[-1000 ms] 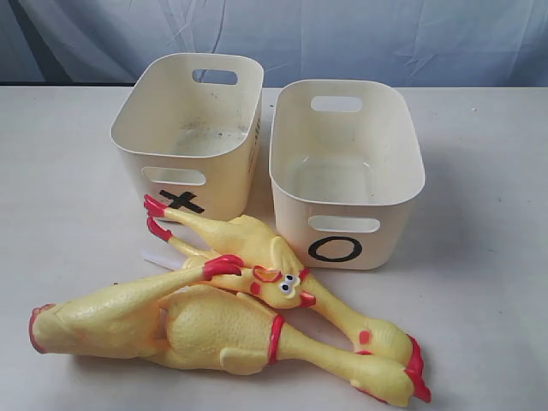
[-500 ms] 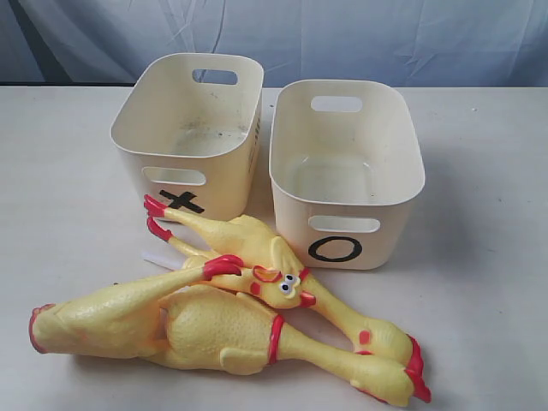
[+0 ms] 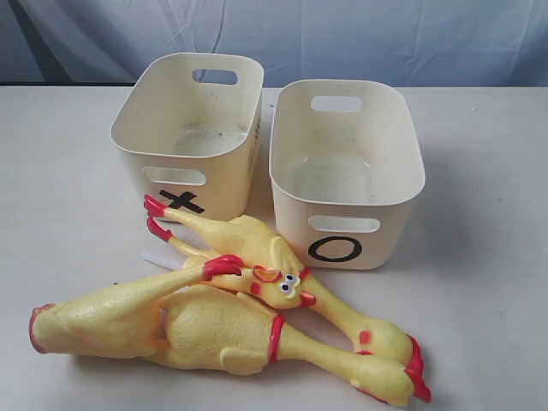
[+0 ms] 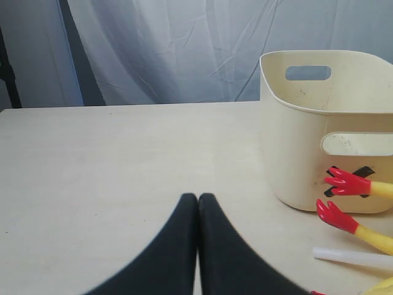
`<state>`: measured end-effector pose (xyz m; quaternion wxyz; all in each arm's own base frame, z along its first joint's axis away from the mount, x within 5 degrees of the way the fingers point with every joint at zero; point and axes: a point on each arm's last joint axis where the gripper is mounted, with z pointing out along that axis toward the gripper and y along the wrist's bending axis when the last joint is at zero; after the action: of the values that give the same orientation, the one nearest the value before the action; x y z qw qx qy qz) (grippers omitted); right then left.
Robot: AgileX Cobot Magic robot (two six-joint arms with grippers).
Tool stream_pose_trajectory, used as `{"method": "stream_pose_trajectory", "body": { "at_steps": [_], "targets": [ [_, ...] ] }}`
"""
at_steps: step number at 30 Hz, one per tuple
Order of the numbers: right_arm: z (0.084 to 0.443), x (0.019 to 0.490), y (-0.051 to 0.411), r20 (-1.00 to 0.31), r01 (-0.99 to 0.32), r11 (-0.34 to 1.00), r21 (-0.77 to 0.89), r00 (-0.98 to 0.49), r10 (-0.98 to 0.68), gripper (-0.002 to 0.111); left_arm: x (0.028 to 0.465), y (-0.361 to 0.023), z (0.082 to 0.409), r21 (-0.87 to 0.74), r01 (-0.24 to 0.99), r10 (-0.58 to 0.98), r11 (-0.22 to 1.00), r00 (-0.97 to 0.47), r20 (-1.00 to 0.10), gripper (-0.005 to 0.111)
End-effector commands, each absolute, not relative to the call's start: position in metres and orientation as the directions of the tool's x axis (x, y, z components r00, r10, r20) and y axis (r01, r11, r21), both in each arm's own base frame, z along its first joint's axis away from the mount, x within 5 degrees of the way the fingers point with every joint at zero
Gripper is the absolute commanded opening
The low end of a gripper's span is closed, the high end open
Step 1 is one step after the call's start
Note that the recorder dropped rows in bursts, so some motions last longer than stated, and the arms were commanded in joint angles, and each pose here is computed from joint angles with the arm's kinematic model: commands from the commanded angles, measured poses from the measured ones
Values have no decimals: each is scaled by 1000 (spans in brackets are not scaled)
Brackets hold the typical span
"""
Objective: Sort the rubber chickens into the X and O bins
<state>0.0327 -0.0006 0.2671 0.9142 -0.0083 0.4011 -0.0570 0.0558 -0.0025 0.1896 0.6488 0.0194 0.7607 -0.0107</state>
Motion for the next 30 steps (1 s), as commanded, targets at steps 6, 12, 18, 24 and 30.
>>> {"method": "stream_pose_trajectory", "body": {
  "at_steps": [6, 12, 18, 24, 30],
  "targets": [
    [418, -69, -1, -75, 79, 996, 48, 994, -75, 4, 55, -3, 192, 8, 47, 15, 999, -143, -990, 0],
    [544, -73, 11, -153, 115, 990, -81, 980, -126, 4, 55, -3, 192, 8, 47, 15, 999, -143, -990, 0],
    [617, 5, 1, -483, -483, 804, 347, 643, 594, 4, 55, -3, 192, 8, 47, 15, 999, -143, -990, 0],
    [594, 79, 10, -797, -289, 823, 488, 236, 555, 4, 55, -3, 192, 8, 47, 15, 999, -143, -990, 0],
    [549, 128, 79, -965, -639, 728, 248, -229, 128, 4, 55, -3, 192, 8, 47, 15, 999, -143, -990, 0]
  ]
}}
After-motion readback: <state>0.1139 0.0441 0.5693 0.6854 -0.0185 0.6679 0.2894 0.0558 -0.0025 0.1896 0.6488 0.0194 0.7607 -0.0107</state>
